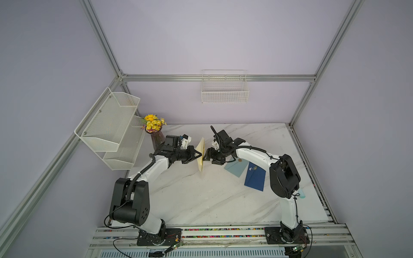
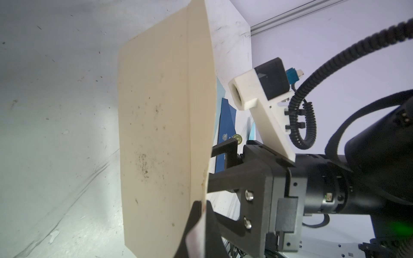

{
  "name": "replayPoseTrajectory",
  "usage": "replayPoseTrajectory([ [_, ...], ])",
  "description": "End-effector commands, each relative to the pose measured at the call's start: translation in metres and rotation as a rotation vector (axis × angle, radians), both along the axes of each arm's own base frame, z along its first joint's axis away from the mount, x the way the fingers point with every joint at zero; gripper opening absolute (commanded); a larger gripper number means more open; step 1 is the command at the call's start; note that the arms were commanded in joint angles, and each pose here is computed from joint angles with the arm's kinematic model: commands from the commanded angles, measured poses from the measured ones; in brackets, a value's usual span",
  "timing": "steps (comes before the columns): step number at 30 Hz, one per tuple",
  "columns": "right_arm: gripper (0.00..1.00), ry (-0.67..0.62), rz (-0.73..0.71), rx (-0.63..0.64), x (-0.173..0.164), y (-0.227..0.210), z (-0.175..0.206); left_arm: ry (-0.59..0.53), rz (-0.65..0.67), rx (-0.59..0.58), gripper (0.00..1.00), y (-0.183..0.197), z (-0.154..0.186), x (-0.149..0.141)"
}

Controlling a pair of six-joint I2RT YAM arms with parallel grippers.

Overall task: Fold the letter paper in half and place it into the envelope
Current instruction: Place the letter paper in the envelope.

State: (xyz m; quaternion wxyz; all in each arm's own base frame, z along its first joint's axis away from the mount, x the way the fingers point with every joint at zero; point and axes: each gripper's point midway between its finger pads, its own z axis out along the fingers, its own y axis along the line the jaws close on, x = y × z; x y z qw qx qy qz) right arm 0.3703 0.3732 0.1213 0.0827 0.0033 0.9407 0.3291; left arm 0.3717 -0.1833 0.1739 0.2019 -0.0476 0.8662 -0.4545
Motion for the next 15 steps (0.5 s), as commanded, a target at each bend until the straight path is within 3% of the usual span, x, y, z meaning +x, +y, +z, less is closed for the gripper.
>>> replayPoseTrajectory([
  [1,0.68,-0.050,0.033,0.046,-0.001,0.002,0.035,-0.063,-0.017,-0.041,0.00,0.001,0.017,0.004],
  [5,0.72,-0.061,0.066,0.092,-0.015,0.000,0.053,-0.049,-0.006,-0.048,0.00,0.007,0.011,0.005],
  [10,0.90,-0.050,0.069,0.122,-0.026,-0.003,0.059,-0.039,-0.004,-0.067,0.00,0.010,0.008,0.007],
  [15,0.97,-0.042,0.068,0.119,-0.025,-0.002,0.052,-0.037,-0.003,-0.079,0.00,0.010,0.008,0.009],
])
